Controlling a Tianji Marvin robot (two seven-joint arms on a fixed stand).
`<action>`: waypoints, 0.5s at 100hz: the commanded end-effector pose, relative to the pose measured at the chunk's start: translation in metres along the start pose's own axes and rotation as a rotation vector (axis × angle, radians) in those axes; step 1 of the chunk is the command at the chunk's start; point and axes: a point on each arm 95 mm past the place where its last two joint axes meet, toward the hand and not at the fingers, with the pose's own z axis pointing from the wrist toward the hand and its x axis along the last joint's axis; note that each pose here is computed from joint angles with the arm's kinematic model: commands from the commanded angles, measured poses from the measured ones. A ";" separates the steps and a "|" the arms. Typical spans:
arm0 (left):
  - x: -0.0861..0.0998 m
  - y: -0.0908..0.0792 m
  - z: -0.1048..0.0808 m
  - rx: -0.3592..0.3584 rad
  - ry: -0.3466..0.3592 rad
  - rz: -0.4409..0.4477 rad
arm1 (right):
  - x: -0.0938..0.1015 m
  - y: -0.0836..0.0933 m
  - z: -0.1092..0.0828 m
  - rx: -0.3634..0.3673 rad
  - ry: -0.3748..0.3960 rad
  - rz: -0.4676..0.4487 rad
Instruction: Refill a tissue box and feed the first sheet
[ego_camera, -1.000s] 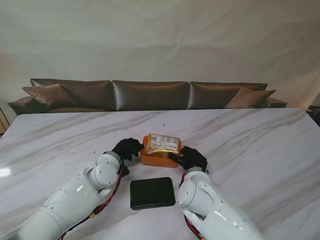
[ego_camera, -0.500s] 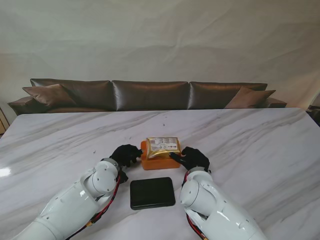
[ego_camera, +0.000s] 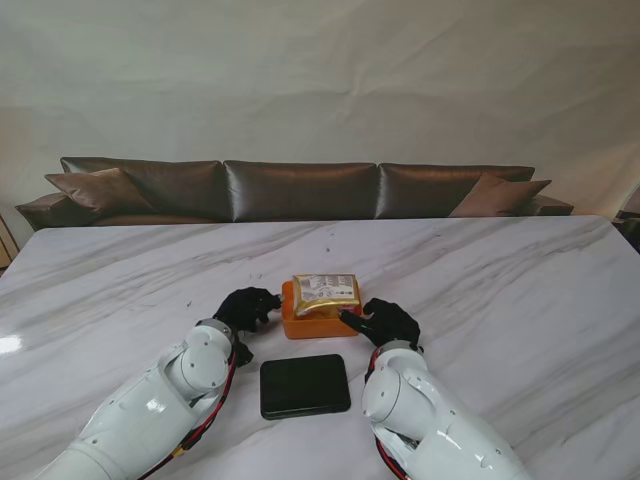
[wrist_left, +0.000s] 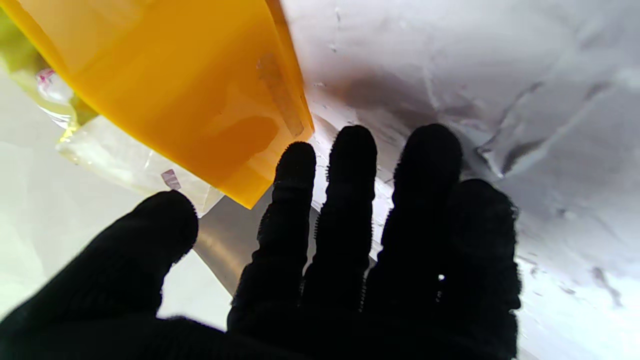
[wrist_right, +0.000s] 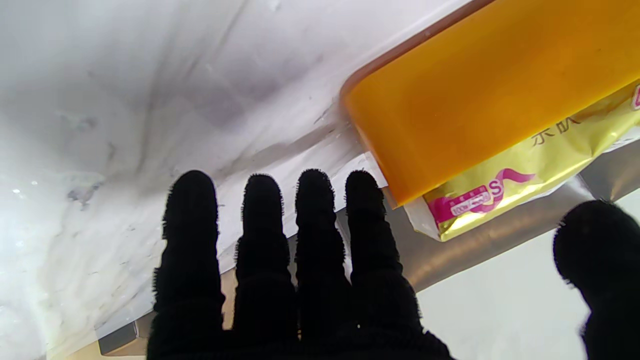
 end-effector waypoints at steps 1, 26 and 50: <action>-0.003 0.000 -0.004 -0.005 -0.007 0.013 | -0.001 0.002 -0.001 0.005 -0.001 -0.007; -0.006 -0.009 -0.035 0.059 -0.052 0.040 | -0.013 0.011 -0.016 0.004 -0.005 -0.008; -0.002 -0.011 -0.085 0.032 -0.077 0.048 | -0.032 0.017 -0.054 0.008 -0.060 0.051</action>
